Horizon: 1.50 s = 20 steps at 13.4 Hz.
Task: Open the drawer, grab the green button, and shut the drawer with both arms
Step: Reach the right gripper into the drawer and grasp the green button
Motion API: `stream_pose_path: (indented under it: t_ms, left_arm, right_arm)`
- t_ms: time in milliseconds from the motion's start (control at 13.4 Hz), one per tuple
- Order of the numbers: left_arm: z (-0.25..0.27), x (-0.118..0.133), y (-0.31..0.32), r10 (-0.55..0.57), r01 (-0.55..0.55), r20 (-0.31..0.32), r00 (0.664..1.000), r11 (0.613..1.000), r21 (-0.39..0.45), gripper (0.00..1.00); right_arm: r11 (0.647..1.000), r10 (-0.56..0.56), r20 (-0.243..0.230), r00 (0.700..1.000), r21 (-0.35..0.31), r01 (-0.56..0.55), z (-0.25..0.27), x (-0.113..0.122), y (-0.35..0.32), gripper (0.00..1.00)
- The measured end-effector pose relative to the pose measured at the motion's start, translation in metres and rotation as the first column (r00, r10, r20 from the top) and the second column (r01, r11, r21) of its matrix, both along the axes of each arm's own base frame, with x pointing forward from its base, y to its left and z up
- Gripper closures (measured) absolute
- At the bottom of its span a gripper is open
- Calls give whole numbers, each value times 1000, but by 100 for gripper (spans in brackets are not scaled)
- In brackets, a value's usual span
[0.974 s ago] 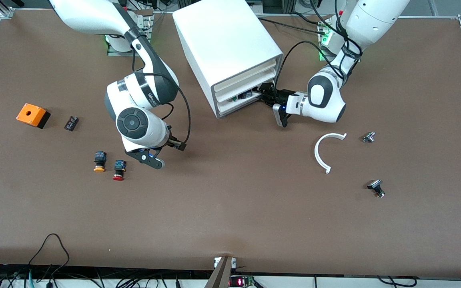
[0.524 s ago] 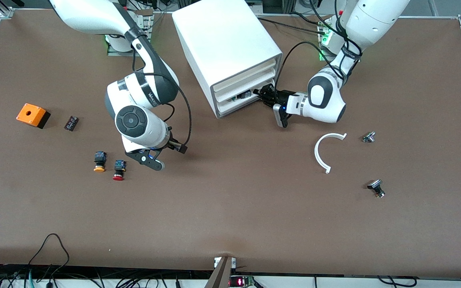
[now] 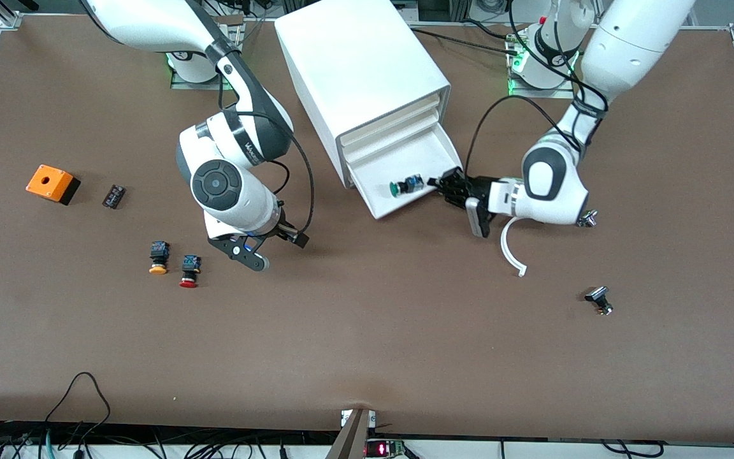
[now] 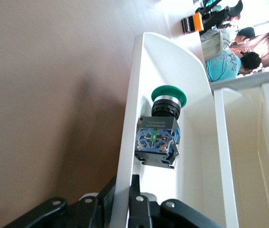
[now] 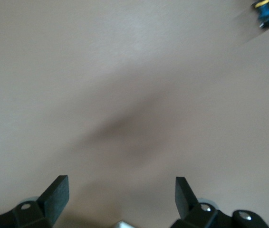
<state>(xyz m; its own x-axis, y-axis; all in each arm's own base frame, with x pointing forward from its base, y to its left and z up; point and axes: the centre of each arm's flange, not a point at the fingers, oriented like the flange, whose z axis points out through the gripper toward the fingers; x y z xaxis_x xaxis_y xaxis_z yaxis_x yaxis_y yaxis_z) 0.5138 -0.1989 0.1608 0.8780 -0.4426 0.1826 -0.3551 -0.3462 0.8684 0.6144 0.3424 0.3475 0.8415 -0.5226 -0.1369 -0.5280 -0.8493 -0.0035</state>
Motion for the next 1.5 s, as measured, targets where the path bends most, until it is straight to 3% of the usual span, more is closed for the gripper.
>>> stream_pose_path:
  t_ms: [75, 300, 374, 749, 974, 1273, 1498]
  left_arm:
    - [0, 18, 13, 10, -10, 13, 1000, 1000, -7, 87]
    - [-2, 31, 14, 9, -8, 29, 1000, 1000, -19, 87]
    - [-2, 34, 13, 6, -5, 46, 999, 1000, -19, 81]
    - [11, 55, 22, 25, -23, 124, 992, 1000, -15, 31]
    - [26, 67, 44, -9, 7, 151, 988, 1000, 15, 1]
    - [84, 100, 59, -114, 100, 75, 991, 981, 168, 0]
    - [131, 119, 63, -126, 123, -10, 992, 942, 312, 0]
  right_arm:
    - [998, -56, 17, 998, 39, 55, 13, 2, 19, 1]
    - [987, -146, 51, 988, 77, 142, 35, -6, 71, 1]
    - [983, -166, 56, 985, 86, 161, 38, -11, 87, 1]
    - [956, -276, 66, 959, 127, 266, 44, -27, 136, 1]
    - [928, -350, 63, 935, 158, 337, 29, -48, 174, 1]
    - [892, -430, 41, 902, 176, 417, 3, -77, 216, 1]
    - [889, -437, 28, 899, 166, 427, -30, -103, 245, 1]
